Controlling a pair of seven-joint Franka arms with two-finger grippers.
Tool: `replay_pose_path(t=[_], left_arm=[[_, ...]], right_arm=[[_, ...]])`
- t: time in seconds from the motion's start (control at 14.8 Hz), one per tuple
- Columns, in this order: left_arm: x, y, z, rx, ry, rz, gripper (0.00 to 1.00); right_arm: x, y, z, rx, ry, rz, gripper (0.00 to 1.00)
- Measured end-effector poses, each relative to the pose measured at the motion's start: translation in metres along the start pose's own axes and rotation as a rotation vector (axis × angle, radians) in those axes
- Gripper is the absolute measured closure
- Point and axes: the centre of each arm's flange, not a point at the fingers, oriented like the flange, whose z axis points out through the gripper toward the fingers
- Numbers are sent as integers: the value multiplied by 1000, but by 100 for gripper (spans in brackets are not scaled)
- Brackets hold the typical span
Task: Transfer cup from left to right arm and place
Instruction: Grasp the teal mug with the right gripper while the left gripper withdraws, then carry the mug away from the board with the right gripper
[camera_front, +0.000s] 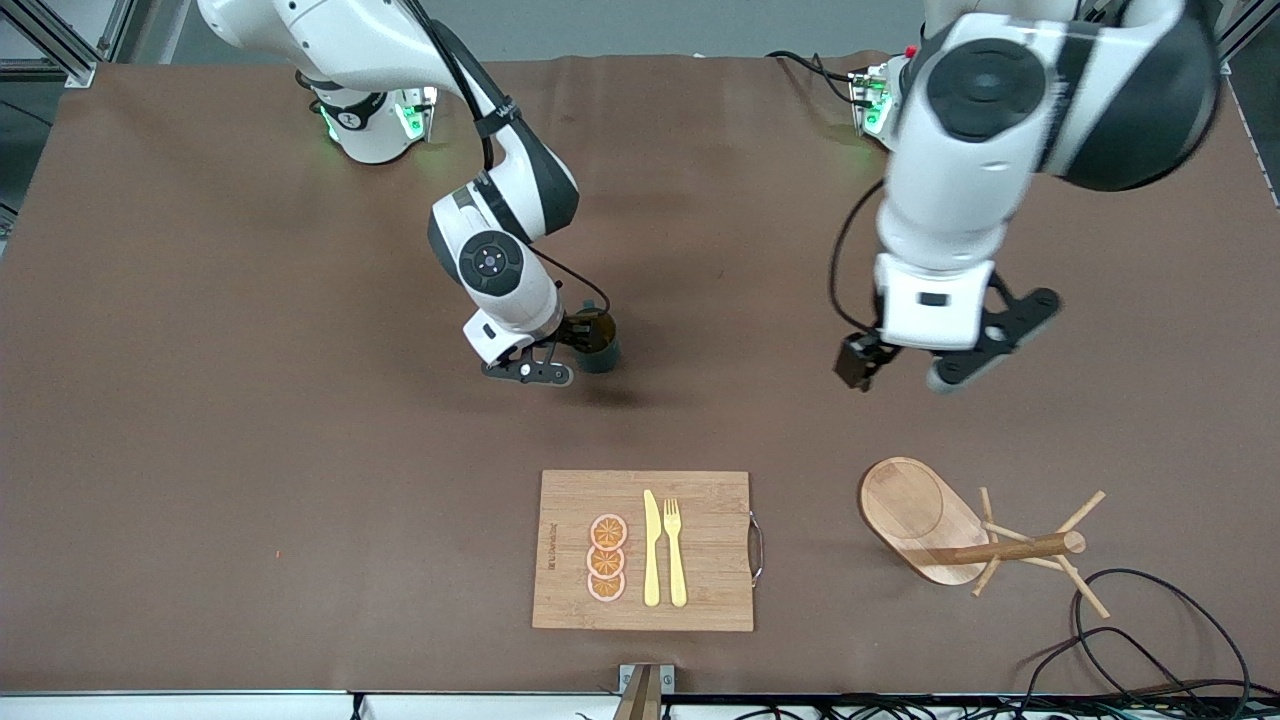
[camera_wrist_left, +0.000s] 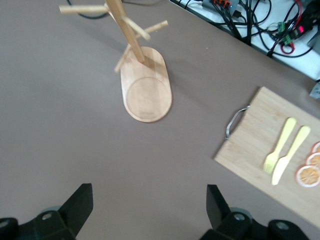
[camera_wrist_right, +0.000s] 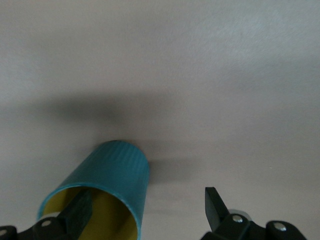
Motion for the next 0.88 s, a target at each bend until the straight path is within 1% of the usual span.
replay_pose_path(t=[0.2,0.27,0.34,0.41,0.61,0.68,0.88], left_arm=[[34,-37,-14,-27,-9,83,0],[45,-52,-23,-52,-16,111,0],[56,-70,-33,-83,-29,146,0],[64,-88,-42,-102,-47,181,0],[85,-142,-55,-108,-97,297,0],[90,-156,-56,-102,-111,329,0],[96,-180,-57,-90,-144,372,0]], right_arm=[[-13,1,17,-3,3,-10,1],[-15,0,18,-4,2,-11,11],[-15,0,18,-4,2,-12,11],[-15,0,18,-4,2,-11,15],[-14,1,18,-3,3,-10,45],[-14,1,17,-3,3,-8,57],[-13,-1,14,2,7,-3,88]])
